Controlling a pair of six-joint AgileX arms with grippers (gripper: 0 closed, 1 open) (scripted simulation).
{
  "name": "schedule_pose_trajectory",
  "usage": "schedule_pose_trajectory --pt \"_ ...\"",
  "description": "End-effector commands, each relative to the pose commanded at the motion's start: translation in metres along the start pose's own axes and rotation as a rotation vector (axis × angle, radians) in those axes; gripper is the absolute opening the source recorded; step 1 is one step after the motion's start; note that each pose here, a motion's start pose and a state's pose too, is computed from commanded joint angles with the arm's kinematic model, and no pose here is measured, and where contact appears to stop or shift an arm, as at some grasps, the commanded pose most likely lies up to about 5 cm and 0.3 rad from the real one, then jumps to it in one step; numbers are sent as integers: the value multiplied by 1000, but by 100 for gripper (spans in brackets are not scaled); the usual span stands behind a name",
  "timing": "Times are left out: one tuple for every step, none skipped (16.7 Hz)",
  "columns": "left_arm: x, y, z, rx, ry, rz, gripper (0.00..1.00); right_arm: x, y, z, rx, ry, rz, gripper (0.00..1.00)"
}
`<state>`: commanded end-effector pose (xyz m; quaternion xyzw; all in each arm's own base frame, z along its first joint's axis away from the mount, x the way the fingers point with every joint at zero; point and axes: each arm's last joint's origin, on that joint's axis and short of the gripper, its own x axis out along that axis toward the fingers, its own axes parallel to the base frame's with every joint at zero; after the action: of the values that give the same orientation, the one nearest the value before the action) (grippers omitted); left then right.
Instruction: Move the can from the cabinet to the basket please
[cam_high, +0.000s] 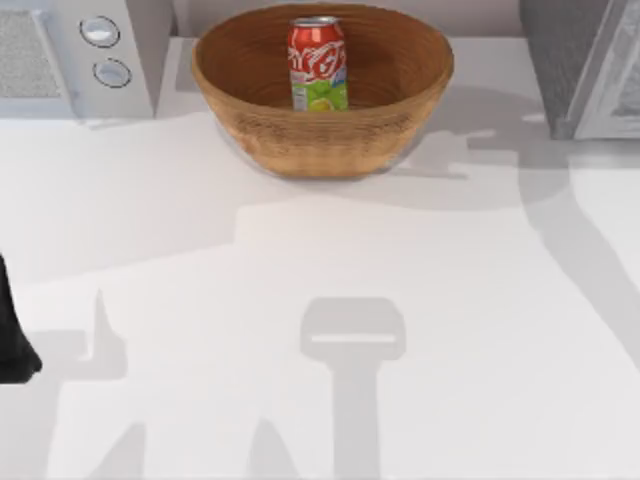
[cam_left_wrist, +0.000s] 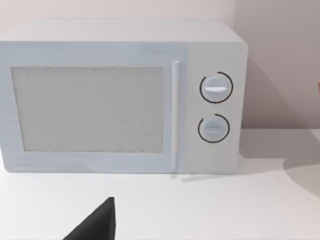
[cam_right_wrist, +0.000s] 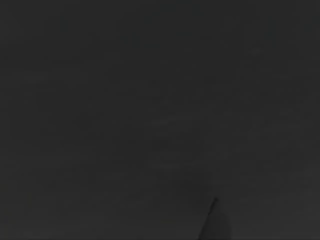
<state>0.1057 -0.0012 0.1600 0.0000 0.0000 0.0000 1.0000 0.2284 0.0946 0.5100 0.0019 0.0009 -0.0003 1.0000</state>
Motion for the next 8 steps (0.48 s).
schedule_pose_trajectory --pt "0 0 0 0 0 0 100 -1 3 0 -1 0 0 100" --pt "0 0 0 0 0 0 100 -2 4 0 -1 1 1 100" --pt "0 0 0 0 0 0 100 -2 4 0 -1 1 1 100" --pt "0 0 0 0 0 0 100 -2 4 0 -1 1 1 100" --pt "0 0 0 0 0 0 100 -2 4 0 -1 1 1 100" --pt "0 0 0 0 0 0 100 -8 -5 5 -3 -17 -32 100" --pt "0 0 0 0 0 0 100 -7 -4 5 -3 -17 -31 100" --pt "0 0 0 0 0 0 100 -3 -4 6 -3 -17 -30 100"
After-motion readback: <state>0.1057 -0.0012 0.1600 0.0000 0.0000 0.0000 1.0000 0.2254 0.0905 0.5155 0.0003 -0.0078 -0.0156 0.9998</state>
